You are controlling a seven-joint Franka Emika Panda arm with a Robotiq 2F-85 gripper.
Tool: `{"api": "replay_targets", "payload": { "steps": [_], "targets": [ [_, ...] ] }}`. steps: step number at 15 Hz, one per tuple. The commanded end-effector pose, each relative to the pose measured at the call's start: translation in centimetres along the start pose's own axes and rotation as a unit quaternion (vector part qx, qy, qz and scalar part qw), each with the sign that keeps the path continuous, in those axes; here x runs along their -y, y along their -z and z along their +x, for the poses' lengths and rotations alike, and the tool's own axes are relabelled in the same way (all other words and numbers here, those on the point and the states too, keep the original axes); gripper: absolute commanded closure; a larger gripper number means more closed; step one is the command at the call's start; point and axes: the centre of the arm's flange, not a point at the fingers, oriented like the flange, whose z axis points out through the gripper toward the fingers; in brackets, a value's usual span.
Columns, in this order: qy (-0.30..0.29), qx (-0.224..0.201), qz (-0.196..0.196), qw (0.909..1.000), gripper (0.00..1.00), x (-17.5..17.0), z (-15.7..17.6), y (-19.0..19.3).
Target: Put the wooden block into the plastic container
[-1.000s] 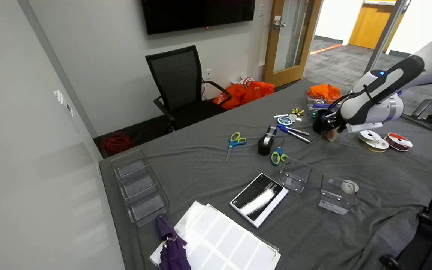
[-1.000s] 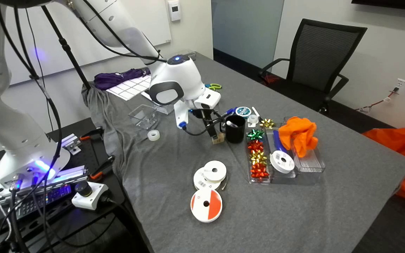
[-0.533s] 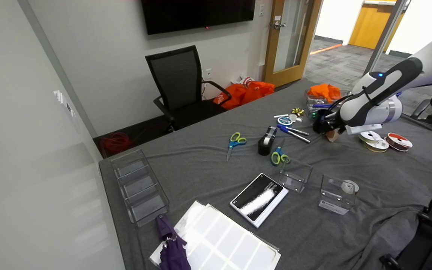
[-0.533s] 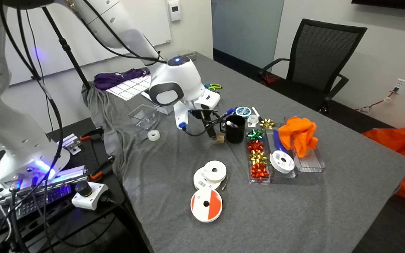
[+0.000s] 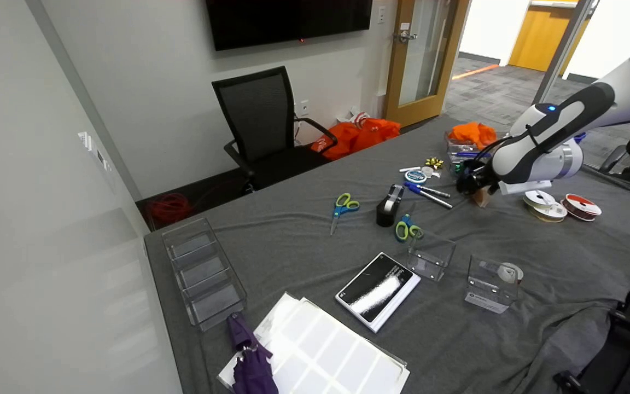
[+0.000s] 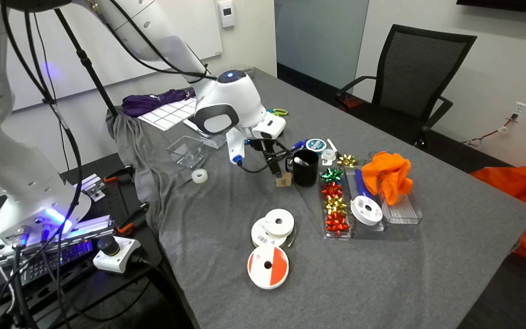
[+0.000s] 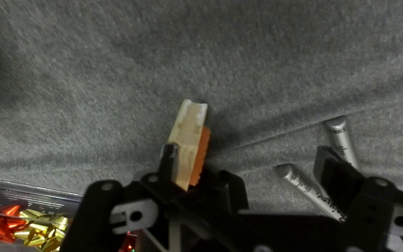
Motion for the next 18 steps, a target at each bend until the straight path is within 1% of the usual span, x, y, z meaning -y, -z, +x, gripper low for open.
{"api": "replay_targets", "payload": {
  "steps": [1, 5, 11, 15, 18],
  "targets": [
    [-0.003, -0.007, 0.01, 0.9999, 0.0, 0.2, 0.0, 0.1],
    [0.004, -0.007, 0.014, 0.9999, 0.0, -0.2, -0.1, 0.4],
    [0.0, -0.01, 0.031, 0.9995, 0.0, -2.3, 0.0, 1.8],
    [-0.002, -0.013, 0.022, 0.9997, 0.0, -3.6, 0.3, 2.0],
    [-0.005, -0.011, 0.014, 0.9998, 0.0, -3.6, 0.2, 1.0]
  ]
}}
